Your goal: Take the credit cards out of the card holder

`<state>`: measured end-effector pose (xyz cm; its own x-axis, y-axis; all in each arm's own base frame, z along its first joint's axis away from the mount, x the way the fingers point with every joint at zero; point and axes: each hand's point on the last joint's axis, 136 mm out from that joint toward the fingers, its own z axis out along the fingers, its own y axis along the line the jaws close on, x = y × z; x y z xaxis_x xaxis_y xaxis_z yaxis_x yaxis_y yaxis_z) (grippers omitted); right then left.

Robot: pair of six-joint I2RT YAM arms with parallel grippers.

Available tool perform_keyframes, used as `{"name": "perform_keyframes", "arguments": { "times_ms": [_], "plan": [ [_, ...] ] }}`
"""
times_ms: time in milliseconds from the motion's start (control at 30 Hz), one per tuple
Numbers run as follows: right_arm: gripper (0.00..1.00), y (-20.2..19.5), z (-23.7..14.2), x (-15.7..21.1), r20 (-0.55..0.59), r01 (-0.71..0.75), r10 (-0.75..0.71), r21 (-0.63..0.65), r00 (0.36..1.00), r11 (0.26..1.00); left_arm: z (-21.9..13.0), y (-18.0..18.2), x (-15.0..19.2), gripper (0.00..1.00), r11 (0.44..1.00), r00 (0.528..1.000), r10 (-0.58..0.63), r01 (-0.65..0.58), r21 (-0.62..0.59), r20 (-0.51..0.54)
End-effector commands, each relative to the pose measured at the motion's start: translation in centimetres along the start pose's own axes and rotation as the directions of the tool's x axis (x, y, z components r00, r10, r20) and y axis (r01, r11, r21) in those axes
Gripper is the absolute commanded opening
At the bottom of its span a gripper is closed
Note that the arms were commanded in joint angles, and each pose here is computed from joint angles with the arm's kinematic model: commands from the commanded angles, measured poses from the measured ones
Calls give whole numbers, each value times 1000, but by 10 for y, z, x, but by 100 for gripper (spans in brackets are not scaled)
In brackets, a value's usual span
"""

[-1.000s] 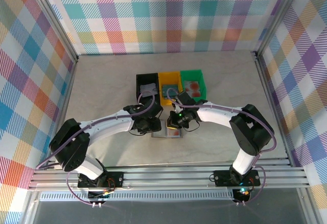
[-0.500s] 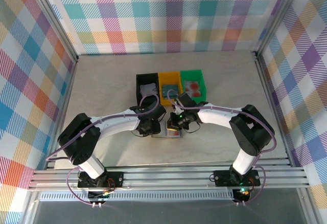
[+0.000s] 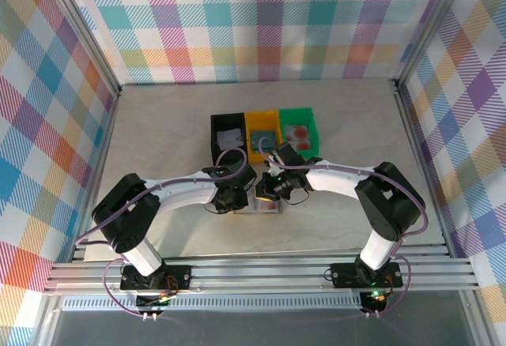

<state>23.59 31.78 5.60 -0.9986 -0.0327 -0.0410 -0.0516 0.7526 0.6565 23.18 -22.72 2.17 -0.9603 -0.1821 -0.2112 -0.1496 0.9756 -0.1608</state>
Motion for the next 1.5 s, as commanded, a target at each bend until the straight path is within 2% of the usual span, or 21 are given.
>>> {"name": "perform_keyframes", "arguments": {
  "times_ms": [0, 367, 567, 967, 1467],
  "plan": [
    [12, 6, 2, -2, -8, -8, 8, -32, 1000, 999, 13, 15, 13, 16, 999, 1000, 0, -1, -49, -21],
    [14, 10, 13, -3, -23, -5, 4, -44, 1000, 999, 17, 17, 15, 10, 999, 1000, 4, -5, -46, -17],
    [15, 1, 13, -7, 5, -10, 10, 9, 1000, 1000, 18, 21, 17, 7, 999, 1000, 5, -6, -49, -19],
    [19, -7, 22, -9, 1, -19, 19, 32, 1000, 999, 23, 27, 22, 4, 998, 1000, 4, -6, -69, -31],
    [19, -7, 28, -10, 9, 14, -14, -2, 1000, 1000, 36, 27, 27, 1, 998, 998, 12, -16, -68, -59]
  ]
}}
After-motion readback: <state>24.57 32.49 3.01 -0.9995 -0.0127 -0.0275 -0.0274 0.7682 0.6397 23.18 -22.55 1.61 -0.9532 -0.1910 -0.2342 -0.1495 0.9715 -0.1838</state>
